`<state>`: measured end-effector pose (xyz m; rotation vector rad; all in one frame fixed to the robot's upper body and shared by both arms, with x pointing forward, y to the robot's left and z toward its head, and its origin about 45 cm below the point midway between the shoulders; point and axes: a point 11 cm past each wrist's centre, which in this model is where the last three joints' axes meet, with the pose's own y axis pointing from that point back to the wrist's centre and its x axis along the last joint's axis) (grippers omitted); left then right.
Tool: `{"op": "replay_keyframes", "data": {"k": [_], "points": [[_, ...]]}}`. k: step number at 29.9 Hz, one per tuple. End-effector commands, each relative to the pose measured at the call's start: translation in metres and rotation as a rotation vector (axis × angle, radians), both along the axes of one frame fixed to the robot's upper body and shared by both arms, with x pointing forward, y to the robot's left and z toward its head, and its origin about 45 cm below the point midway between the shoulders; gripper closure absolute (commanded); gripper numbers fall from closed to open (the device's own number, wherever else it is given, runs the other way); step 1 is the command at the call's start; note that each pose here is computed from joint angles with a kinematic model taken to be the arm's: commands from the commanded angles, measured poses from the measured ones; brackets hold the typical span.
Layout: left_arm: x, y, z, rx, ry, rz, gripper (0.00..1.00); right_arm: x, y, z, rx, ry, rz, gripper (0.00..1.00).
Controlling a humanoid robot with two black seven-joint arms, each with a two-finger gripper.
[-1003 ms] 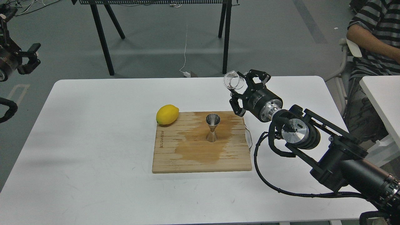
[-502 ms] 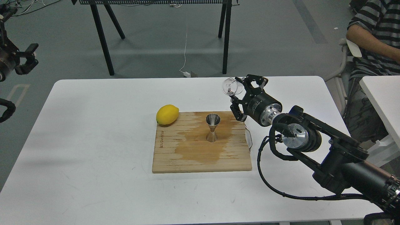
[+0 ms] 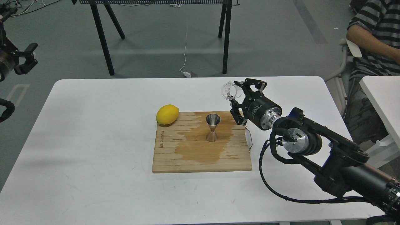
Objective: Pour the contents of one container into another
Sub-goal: 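Lift the glass cup with the right gripper and move it above the jigger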
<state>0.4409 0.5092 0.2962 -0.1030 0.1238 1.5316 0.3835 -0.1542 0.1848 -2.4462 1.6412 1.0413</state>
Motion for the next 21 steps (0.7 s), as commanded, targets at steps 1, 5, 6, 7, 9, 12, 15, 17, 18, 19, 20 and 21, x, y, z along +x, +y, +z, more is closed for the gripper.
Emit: {"op": "replay_keyframes", "data": {"k": [1,5,6,7,9,12,15,17,18,19,20,21], "points": [[0.000,0.000,0.000,-0.001,-0.001,0.001,0.01,0.001,0.000,0.000,-0.029,-0.016,0.012,0.84],[0.001,-0.001,-0.001,-0.002,0.000,-0.002,0.01,0.001,0.001,0.001,-0.070,-0.031,0.029,0.84],[0.001,-0.001,-0.001,-0.002,0.000,-0.002,0.01,0.001,0.002,0.000,-0.079,-0.036,0.034,0.84],[0.001,-0.002,0.000,-0.003,-0.001,-0.004,0.01,-0.001,0.003,-0.002,-0.093,-0.035,0.042,0.84],[0.002,-0.002,0.000,-0.003,-0.002,-0.004,0.01,-0.006,0.005,-0.009,-0.114,-0.024,0.061,0.84],[0.003,-0.003,0.003,-0.003,-0.008,-0.006,0.01,-0.008,0.008,-0.012,-0.117,-0.019,0.071,0.84],[0.003,-0.003,0.003,-0.003,-0.008,-0.006,0.01,-0.008,0.008,-0.014,-0.121,-0.017,0.070,0.84],[0.003,-0.003,0.003,-0.003,-0.007,-0.006,0.01,-0.008,0.009,-0.014,-0.127,-0.021,0.071,0.84],[0.003,-0.003,0.003,-0.003,-0.007,-0.006,0.01,-0.008,0.009,-0.014,-0.132,-0.024,0.072,0.84],[0.003,-0.002,0.003,-0.002,-0.007,-0.005,0.01,-0.008,0.009,-0.014,-0.133,-0.024,0.073,0.84],[0.003,-0.002,0.003,-0.002,-0.007,-0.005,0.01,-0.007,0.009,-0.013,-0.137,-0.029,0.073,0.84],[0.003,-0.002,0.003,-0.002,-0.007,-0.005,0.01,-0.007,0.009,-0.013,-0.138,-0.029,0.075,0.84]]}}
